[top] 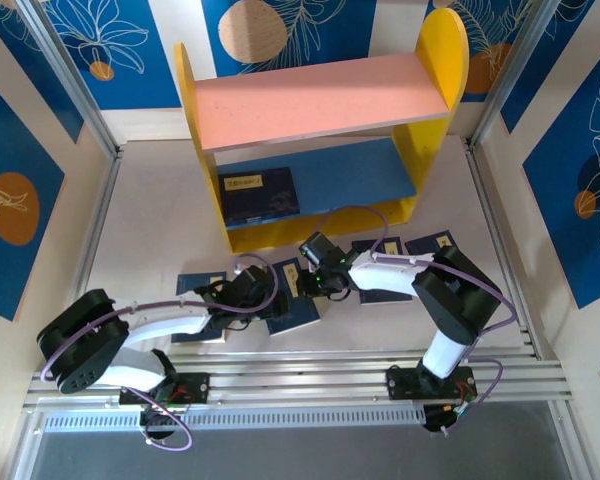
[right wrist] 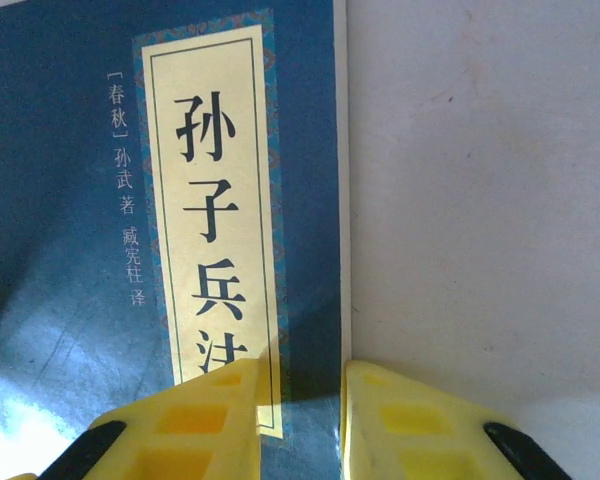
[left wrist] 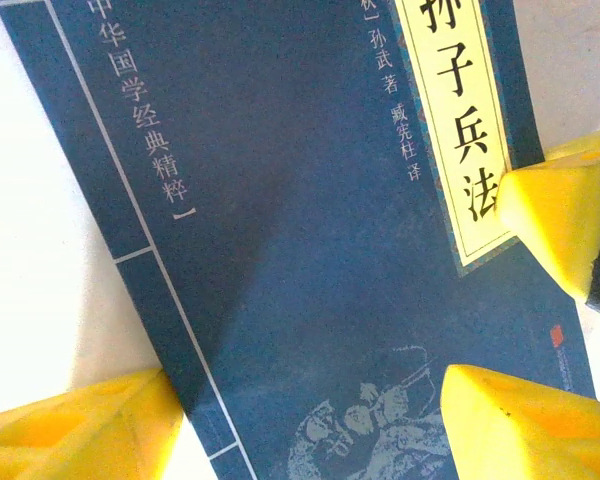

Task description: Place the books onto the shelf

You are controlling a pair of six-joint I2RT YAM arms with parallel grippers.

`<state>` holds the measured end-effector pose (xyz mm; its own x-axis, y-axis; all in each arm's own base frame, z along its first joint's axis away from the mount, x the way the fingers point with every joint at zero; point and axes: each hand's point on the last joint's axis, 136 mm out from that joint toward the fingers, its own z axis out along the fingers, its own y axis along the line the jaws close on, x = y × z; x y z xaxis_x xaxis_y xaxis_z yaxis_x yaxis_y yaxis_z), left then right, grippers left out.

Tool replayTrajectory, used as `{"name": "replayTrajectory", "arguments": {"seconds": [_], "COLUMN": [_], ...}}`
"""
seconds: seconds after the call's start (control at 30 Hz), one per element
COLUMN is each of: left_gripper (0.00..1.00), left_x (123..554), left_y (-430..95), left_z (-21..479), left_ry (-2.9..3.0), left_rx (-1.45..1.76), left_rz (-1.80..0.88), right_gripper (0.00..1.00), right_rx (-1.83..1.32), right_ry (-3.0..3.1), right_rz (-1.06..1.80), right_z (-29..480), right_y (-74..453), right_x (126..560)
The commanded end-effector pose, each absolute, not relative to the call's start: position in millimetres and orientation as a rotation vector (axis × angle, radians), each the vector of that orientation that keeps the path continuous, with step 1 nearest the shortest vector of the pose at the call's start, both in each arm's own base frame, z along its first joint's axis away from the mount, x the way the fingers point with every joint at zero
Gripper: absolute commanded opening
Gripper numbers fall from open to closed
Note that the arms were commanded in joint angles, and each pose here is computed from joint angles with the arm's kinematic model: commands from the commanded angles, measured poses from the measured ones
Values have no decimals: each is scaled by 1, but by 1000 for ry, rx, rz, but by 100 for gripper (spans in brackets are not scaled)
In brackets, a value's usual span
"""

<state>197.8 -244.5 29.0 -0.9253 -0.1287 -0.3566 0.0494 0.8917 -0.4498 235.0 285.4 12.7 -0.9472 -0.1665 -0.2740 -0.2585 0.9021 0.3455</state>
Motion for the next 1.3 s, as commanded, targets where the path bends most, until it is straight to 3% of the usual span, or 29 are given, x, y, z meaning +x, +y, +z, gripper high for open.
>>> {"name": "replayTrajectory", "arguments": {"seconds": [0.0, 0.4, 1.27], "left_gripper": [70, 71, 68], "left_x": [196, 205, 209], "left_y": [-249, -260, -267], "left_z": [22, 105, 140], "left_ry": [2700, 2447, 2262], "left_rx": [-67, -51, -60], "left_rz": [-682, -926, -1112], "right_gripper": [18, 12, 12], "right_rx": [-459, -465, -538], "right_ry": [3076, 3078, 3017], "right_rz": [642, 724, 995], "right_z": [-52, -53, -36], "right_y": [291, 301, 341], "right_x": [165, 159, 152]}}
